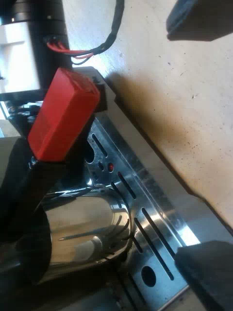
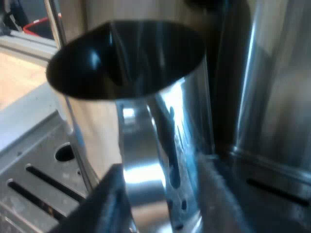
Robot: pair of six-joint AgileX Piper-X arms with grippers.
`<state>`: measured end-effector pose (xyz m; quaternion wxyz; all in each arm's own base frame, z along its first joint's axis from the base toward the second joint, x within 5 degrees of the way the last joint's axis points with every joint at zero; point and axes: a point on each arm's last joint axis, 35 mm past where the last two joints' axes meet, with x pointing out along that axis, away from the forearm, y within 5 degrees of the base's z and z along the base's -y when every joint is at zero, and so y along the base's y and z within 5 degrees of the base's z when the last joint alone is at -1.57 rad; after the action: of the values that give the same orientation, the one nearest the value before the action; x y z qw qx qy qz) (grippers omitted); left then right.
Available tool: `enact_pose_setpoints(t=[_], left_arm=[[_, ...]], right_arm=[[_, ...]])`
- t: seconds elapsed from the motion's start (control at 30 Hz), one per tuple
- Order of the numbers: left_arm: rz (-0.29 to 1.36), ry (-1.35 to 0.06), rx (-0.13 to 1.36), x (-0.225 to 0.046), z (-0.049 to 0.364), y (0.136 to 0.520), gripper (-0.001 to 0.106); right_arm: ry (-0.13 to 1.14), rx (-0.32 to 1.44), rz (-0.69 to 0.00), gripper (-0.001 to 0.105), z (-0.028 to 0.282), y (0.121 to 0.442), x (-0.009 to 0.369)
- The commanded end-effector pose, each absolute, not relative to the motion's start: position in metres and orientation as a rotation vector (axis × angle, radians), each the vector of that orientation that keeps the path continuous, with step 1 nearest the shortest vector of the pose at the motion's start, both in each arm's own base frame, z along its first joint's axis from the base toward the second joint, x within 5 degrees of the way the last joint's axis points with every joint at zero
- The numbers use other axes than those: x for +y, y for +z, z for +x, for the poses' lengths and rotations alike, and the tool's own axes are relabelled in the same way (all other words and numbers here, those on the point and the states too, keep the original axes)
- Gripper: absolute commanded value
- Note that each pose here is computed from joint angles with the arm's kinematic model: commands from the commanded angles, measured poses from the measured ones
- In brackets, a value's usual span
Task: Remove mug from coffee machine
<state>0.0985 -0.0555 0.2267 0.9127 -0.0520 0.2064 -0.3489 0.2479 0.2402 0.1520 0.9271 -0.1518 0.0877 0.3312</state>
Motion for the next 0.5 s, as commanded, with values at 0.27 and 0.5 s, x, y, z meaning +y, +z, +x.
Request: enact_pose_setpoints(t=[0.27, 0.5], left_arm=[[-0.117, -0.718, 0.408, -0.0561, 0.0990, 0.2292, 0.085], [-0.117, -0.718, 0.408, -0.0561, 0.0990, 0.2292, 0.085]], right_arm=[[0.678, 0.165, -0.310, 0.000, 0.2505, 0.1557, 0.2423], [0.680, 0.172, -0.324, 0.000, 0.2446, 0.1644, 0.2439]])
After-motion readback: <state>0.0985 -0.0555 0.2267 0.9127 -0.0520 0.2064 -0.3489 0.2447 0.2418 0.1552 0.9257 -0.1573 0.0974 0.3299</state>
